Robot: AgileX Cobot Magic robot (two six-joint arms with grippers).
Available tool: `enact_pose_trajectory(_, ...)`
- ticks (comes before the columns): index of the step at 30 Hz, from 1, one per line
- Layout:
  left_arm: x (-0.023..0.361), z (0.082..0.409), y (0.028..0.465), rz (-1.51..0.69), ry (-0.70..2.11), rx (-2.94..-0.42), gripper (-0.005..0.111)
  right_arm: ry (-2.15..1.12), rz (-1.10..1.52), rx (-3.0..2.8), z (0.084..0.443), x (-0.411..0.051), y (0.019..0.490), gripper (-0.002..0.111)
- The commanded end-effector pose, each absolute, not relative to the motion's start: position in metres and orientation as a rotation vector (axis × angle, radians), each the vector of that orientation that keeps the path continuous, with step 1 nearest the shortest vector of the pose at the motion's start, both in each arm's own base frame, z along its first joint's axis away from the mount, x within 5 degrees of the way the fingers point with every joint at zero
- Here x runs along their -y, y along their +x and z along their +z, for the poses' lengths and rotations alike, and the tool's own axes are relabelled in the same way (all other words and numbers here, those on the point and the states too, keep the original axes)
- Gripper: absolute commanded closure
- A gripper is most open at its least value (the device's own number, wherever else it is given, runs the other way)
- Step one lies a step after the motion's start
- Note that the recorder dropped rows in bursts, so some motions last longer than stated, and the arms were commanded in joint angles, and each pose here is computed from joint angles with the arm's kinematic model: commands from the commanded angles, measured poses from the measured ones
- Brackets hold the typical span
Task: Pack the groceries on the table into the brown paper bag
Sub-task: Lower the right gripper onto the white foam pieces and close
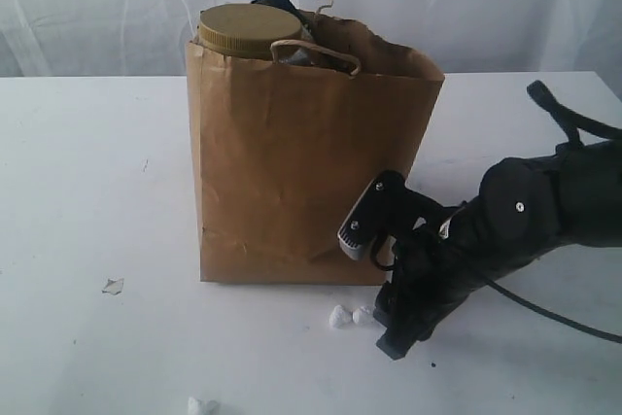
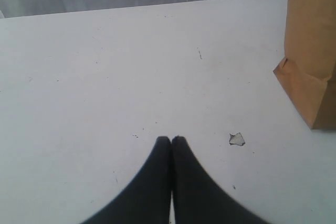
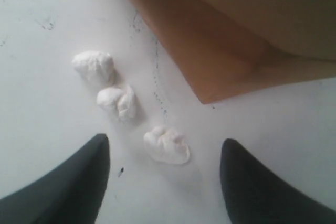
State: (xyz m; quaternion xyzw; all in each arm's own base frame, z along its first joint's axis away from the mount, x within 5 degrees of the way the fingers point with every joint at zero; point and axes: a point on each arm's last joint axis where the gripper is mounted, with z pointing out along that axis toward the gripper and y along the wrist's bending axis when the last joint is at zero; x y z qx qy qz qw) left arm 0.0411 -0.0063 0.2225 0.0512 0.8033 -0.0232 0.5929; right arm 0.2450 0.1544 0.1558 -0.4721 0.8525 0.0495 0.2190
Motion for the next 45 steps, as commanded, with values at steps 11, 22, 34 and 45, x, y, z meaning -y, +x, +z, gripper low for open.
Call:
enact_pose_trajectory(11, 0.007, 0.222, 0.040, -0.071, 0.119, -1.858, 0.107, -1.264, 0.139, -2.436, 0.134, -0.156, 0.248, 0.079)
enact_pose_trajectory(22, 0.007, 0.222, 0.040, -0.071, 0.119, -1.858, 0.107, -1.249, 0.187, -2.511, 0.148, -0.152, 0.237, 0.106)
enact_pose_trajectory(34, 0.007, 0.222, 0.040, -0.071, 0.119, -1.858, 0.107, -1.210, 0.173, -2.460, 0.149, -0.154, 0.242, 0.093)
enact_pose_trajectory(45, 0.007, 0.222, 0.040, -0.071, 0.119, -1.858, 0.107, -1.050, 0.192, -2.420, 0.145, -0.159, 0.253, 0.058)
